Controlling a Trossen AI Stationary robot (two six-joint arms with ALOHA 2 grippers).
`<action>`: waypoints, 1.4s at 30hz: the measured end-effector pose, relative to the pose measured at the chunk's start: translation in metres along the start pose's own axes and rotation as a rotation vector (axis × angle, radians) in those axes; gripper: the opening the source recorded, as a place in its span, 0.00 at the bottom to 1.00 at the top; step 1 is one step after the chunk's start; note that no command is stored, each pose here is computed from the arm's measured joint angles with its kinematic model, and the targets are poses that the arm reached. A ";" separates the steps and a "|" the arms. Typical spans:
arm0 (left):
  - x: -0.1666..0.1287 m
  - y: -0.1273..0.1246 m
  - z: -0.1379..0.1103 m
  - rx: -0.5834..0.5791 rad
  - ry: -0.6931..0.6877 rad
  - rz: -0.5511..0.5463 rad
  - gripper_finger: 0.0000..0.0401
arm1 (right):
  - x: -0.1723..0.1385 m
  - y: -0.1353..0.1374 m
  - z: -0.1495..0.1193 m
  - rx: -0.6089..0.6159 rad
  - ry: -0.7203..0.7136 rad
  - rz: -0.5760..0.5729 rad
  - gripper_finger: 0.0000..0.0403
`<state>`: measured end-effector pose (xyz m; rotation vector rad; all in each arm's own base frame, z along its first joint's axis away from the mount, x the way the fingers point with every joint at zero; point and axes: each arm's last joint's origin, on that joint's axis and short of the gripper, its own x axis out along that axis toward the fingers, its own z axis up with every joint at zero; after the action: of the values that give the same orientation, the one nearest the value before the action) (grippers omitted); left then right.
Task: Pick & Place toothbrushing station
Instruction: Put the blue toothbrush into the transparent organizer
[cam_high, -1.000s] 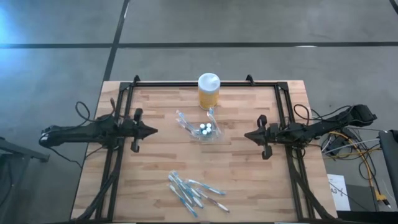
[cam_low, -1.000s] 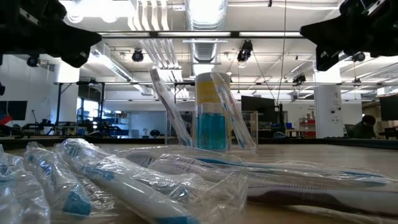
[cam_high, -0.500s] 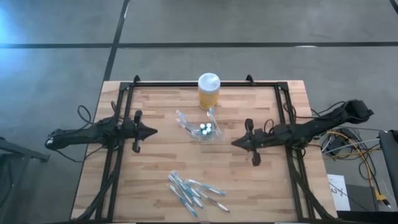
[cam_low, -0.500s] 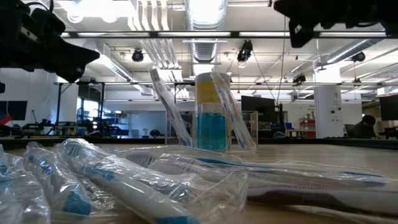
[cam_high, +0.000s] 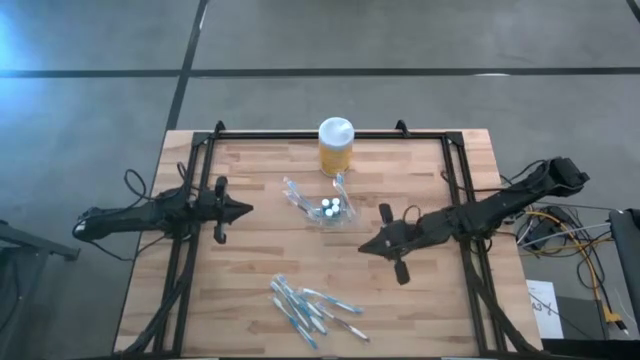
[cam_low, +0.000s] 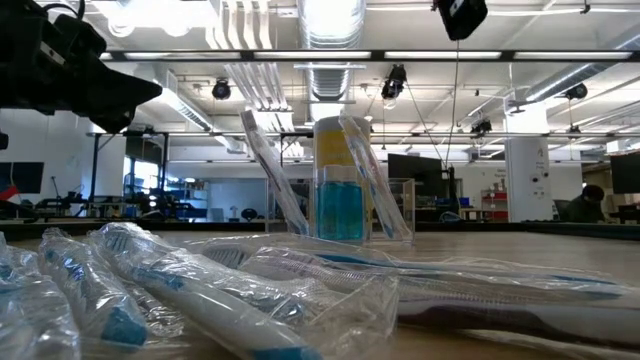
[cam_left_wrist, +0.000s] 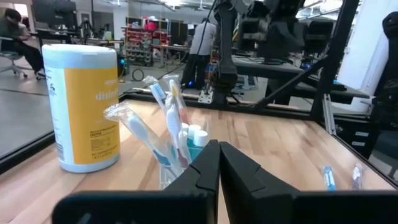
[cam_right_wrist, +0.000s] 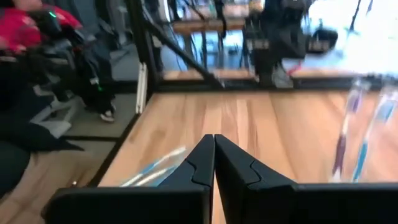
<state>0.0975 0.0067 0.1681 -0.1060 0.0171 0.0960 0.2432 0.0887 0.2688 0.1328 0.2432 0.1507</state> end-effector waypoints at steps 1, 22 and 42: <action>0.000 0.000 0.000 0.000 0.002 0.000 0.03 | 0.003 0.001 0.000 0.028 0.039 -0.015 0.02; 0.001 0.000 -0.001 0.001 0.007 0.003 0.04 | 0.100 0.026 -0.010 0.168 0.542 -0.105 0.02; 0.001 0.000 -0.001 0.001 0.007 0.002 0.05 | 0.161 0.037 -0.068 0.311 0.903 -0.147 0.35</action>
<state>0.0985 0.0068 0.1667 -0.1054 0.0238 0.0979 0.3760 0.1595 0.1725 0.3524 1.1760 0.0158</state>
